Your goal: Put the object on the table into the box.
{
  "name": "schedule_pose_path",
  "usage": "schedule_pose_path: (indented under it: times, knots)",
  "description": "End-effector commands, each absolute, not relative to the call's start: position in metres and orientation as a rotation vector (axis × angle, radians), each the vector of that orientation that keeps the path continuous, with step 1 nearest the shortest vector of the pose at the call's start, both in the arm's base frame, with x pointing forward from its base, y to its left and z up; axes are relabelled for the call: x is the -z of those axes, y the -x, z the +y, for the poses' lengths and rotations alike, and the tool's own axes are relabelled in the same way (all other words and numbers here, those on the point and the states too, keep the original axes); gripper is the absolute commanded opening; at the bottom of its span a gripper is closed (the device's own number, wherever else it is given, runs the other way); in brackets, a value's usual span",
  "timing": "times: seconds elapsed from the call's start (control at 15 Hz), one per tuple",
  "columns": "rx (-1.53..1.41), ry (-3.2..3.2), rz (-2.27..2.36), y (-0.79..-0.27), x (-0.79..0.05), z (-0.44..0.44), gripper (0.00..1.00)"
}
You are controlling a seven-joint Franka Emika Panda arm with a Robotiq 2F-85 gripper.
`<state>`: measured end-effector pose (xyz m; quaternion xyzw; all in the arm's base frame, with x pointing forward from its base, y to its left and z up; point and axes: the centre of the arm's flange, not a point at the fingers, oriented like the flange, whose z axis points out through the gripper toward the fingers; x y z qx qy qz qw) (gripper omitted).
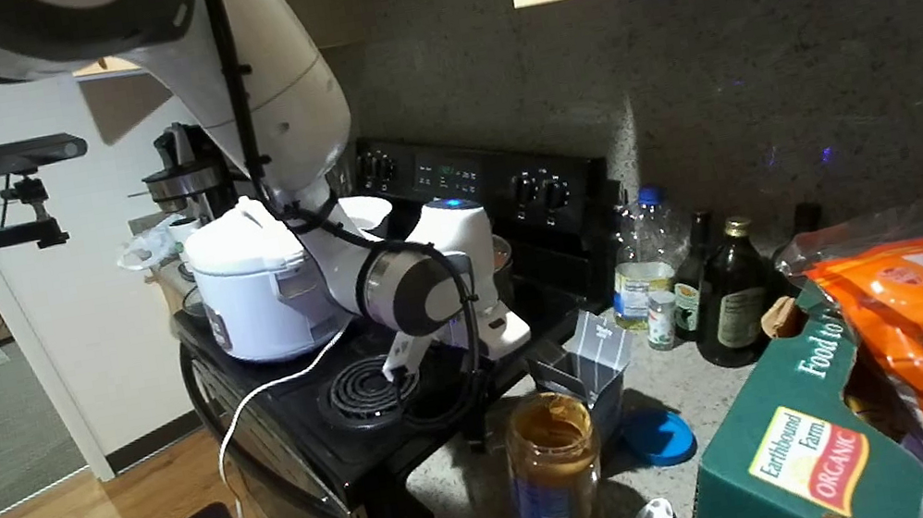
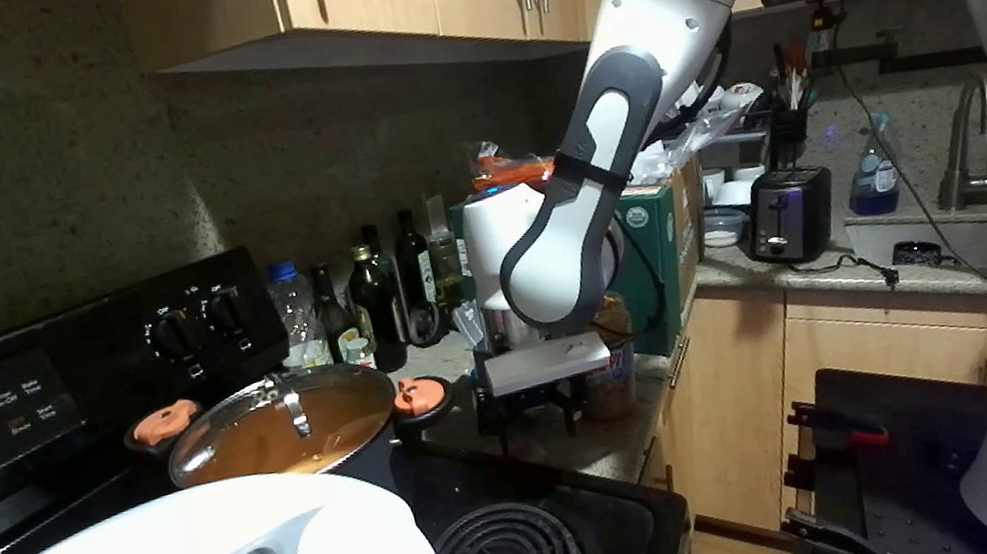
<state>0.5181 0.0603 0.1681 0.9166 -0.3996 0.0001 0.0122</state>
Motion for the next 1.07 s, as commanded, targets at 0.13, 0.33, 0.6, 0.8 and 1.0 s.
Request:
schedule_pose_path:
  times: [0.13, 0.33, 0.6, 0.8, 1.0]
  knots:
    - [0.020, -2.863, -1.220, -0.522, -0.151, 0.071, 1.00]
    - [0.022, -2.825, -1.255, -0.523, -0.143, 0.064, 1.00]
    - [0.017, -2.817, -1.280, -0.530, -0.135, 0.057, 1.00]
    - [0.013, -2.815, -1.295, -0.539, -0.130, 0.054, 1.00]
    - [0.004, -2.818, -1.307, -0.546, -0.129, 0.053, 0.72]
